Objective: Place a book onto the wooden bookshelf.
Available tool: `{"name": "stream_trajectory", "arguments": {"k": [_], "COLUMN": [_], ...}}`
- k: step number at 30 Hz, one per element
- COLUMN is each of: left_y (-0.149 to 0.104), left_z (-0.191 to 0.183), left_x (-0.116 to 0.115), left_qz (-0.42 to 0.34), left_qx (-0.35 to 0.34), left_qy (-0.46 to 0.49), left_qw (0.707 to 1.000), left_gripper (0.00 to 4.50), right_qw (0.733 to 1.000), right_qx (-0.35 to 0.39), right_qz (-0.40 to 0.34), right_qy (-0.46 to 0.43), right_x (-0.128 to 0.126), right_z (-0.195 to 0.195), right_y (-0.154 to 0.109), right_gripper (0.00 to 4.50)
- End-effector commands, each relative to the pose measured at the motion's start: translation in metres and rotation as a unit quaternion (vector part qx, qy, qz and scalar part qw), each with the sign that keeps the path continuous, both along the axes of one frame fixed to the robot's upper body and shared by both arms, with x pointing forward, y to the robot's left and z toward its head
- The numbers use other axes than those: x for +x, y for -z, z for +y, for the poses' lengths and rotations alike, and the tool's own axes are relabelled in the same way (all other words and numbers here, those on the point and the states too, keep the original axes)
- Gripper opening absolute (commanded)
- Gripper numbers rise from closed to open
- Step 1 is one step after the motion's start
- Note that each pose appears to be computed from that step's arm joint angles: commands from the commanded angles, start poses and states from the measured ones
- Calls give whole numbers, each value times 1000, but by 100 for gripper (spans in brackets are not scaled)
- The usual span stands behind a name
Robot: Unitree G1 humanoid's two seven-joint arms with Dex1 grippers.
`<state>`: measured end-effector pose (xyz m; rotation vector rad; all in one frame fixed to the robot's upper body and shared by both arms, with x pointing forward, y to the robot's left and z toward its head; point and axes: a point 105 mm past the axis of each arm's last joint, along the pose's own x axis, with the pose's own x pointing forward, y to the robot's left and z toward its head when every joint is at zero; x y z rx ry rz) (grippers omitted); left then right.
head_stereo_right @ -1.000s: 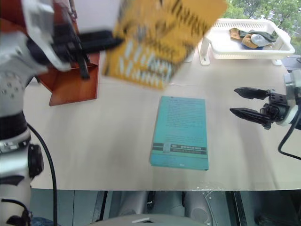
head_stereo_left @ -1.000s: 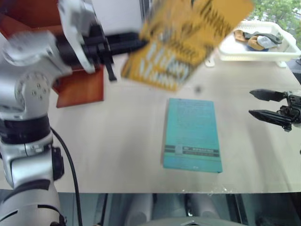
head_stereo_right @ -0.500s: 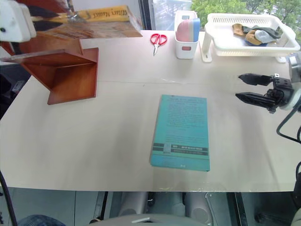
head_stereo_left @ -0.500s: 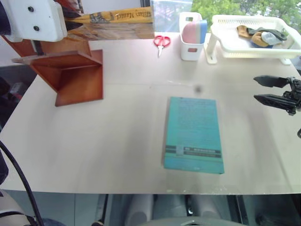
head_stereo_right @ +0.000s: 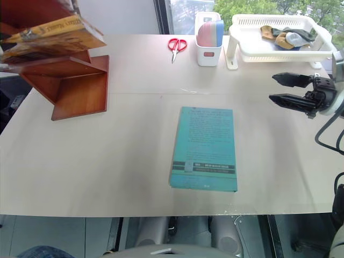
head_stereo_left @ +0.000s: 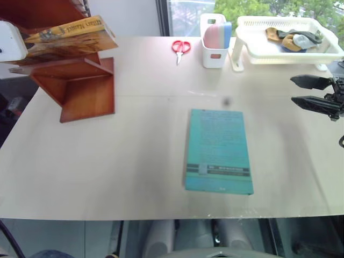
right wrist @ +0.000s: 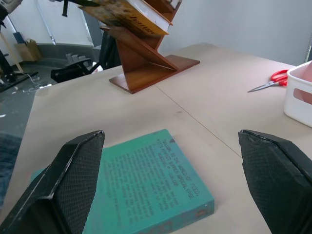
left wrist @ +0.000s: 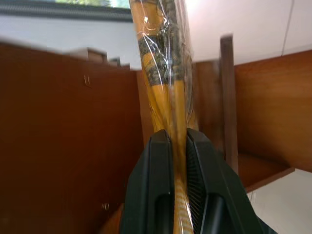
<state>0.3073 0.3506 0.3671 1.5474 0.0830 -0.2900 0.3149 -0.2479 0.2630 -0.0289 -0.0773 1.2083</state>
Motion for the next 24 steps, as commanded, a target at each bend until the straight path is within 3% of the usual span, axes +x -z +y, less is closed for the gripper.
{"name": "stream_trajectory", "arguments": {"k": [1, 4, 5, 8, 12, 13, 24], "left_y": [-17, -15, -13, -7, -1, 0, -6], "left_z": [11, 15, 17, 25, 34, 36, 49], "left_x": [-8, -8, -8, -7, -8, -8, -26], "left_qz": [-42, -40, -36, -27, -17, -16, -28], "left_qx": [2, -4, -7, -4, 1, 1, -17], "left_qy": [-11, -16, -18, -34, -51, -54, -75], "left_qw": [999, 999, 999, 999, 999, 998, 997], "left_gripper": [3, 3, 94, 220, 423, 448, 448], "right_qw": [999, 999, 999, 999, 999, 999, 999], "right_qx": [14, 13, 14, 17, 19, 20, 26], "right_qz": [-41, -42, -42, -42, -42, -43, -43], "right_qy": [-25, -21, -20, -18, -15, -14, -11], "right_x": [-12, -14, -14, -15, -14, -14, -9], "right_z": [-2, -4, -4, -5, -6, -7, -9], "right_y": [-24, -25, -26, -27, -26, -26, -25], "right_gripper": [450, 450, 450, 450, 450, 450, 450]}}
